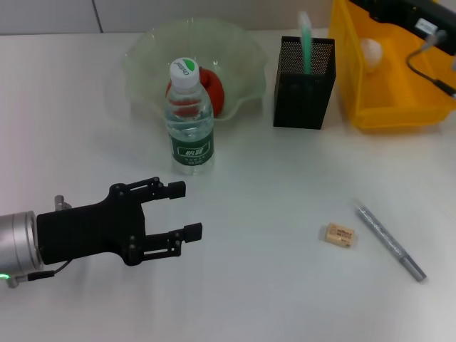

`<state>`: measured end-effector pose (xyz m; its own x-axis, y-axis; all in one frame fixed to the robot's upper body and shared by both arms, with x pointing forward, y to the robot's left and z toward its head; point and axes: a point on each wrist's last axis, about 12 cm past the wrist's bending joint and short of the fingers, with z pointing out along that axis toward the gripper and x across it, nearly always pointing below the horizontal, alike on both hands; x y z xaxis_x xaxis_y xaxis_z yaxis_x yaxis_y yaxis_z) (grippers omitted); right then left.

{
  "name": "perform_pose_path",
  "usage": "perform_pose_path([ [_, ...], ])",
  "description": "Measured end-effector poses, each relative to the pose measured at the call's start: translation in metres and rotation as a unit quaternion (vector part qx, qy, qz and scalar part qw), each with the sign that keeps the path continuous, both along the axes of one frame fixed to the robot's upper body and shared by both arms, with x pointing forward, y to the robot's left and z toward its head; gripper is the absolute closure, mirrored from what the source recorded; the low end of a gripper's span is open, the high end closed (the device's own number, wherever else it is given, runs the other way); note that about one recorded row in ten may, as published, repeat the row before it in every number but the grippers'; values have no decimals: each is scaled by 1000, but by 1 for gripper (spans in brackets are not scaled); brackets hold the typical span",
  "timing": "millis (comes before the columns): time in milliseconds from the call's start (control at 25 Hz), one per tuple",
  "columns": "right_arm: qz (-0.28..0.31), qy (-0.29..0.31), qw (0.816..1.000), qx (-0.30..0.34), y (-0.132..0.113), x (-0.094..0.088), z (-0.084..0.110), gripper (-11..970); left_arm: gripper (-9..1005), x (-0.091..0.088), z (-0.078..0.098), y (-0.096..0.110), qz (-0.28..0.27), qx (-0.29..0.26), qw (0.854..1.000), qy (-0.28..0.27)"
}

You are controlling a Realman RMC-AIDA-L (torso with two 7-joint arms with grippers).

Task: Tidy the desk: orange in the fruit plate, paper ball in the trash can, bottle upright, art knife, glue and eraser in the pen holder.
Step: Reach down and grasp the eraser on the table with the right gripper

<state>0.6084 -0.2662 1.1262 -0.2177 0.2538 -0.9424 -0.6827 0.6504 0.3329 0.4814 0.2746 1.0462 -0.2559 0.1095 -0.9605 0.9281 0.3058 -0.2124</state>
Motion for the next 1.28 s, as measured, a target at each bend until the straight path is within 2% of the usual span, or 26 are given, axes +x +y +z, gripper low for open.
perform_pose_path([
  [80,61,5,998,-35,-9,-4,20,496,230,0,0,1,0,0,1000,1],
  [120,128,31,987,-92,-13,-9,42,464,230,-1,0,1,-1,-1,1000,1],
  [160,128,31,987,-92,-13,-9,42,431,230,-1,0,1,-1,-1,1000,1],
  [240,189,81,962,-177,-12,-17,61,366,230,-1,0,1,-2,0,1000,1],
  [280,212,104,944,-231,-9,-22,71,334,230,-1,1,1,-3,0,1000,2],
  [320,234,146,908,-315,-4,-33,81,334,230,-1,1,1,-4,-1,1000,3],
  [360,234,146,908,-315,-4,-33,81,334,230,-1,1,1,-4,-1,1000,3],
  [480,254,178,868,-388,10,-48,84,335,230,-2,1,2,-3,-2,1000,4],
  [520,262,197,845,-423,20,-54,80,335,230,-2,1,1,-3,-3,1000,4],
  [560,262,197,845,-423,20,-54,80,335,230,-2,0,1,-5,-3,1000,4],
  [680,286,226,812,-456,38,-58,65,334,230,-2,1,0,-9,-2,1000,2],
  [720,294,238,802,-462,47,-57,52,334,230,-2,1,-1,-10,-2,1000,1],
  [760,294,238,802,-462,47,-57,52,334,230,-2,1,-1,-10,-2,1000,1],
  [880,292,253,789,-478,56,-54,32,334,230,-2,1,0,-10,-2,1000,2],
  [920,287,259,779,-494,62,-53,21,334,230,-3,1,1,-9,-2,1000,2],
  [960,287,259,779,-494,62,-53,21,334,230,-3,1,1,-9,-2,1000,2],
  [1120,287,262,759,-523,75,-53,6,335,230,-3,1,3,-7,-2,1000,3],
  [1280,279,263,754,-533,79,-52,3,335,230,-4,1,3,-5,-3,1000,1],
])
